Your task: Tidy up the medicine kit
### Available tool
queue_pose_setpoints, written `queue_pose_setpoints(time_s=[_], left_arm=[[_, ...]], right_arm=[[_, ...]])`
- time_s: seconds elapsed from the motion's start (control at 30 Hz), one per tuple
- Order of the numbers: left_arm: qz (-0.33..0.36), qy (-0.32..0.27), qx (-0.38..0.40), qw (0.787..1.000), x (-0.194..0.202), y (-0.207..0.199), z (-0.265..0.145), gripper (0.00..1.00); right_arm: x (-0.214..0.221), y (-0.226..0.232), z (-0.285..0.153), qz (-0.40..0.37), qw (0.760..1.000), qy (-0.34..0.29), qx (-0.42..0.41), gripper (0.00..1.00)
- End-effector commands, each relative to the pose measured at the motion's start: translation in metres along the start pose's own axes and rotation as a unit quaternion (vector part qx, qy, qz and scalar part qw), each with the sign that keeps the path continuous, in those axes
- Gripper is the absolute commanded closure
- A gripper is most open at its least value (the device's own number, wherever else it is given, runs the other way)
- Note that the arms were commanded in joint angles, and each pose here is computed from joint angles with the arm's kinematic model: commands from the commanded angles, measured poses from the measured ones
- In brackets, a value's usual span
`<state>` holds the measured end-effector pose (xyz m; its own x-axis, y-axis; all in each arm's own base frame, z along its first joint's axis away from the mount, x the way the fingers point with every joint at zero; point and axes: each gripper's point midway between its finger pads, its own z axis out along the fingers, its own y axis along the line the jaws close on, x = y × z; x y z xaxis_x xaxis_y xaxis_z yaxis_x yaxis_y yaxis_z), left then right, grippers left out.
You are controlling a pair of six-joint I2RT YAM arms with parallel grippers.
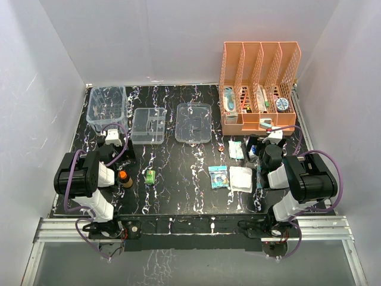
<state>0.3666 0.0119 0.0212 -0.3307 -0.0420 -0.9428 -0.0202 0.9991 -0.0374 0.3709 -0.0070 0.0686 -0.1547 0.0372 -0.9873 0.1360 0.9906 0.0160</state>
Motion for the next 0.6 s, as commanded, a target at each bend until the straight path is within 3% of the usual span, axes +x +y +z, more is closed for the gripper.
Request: queue_pose_setpoints(time_s=[0.0,0.37,0.57], left_arm=[[0.003,-0.021,0.003,1.000,-0.012,-0.001,0.003,0.01],[0.005,-0.030,0.010,0.999,-0.023,-0.004,0.000,0.01],[0.010,0.042,-0.002,0.999,-0.026,0.001,0.003,0.01]], right_arm=[[-0.018,0.002,0.005,-0.003,0.999,-0.031,-0.004,0.02],[-0.018,0.002,0.004,-0.004,0.999,-0.031,-0.004,0.02],[-0.020,0.000,0.002,-0.004,0.999,-0.038,-0.002,0.02]])
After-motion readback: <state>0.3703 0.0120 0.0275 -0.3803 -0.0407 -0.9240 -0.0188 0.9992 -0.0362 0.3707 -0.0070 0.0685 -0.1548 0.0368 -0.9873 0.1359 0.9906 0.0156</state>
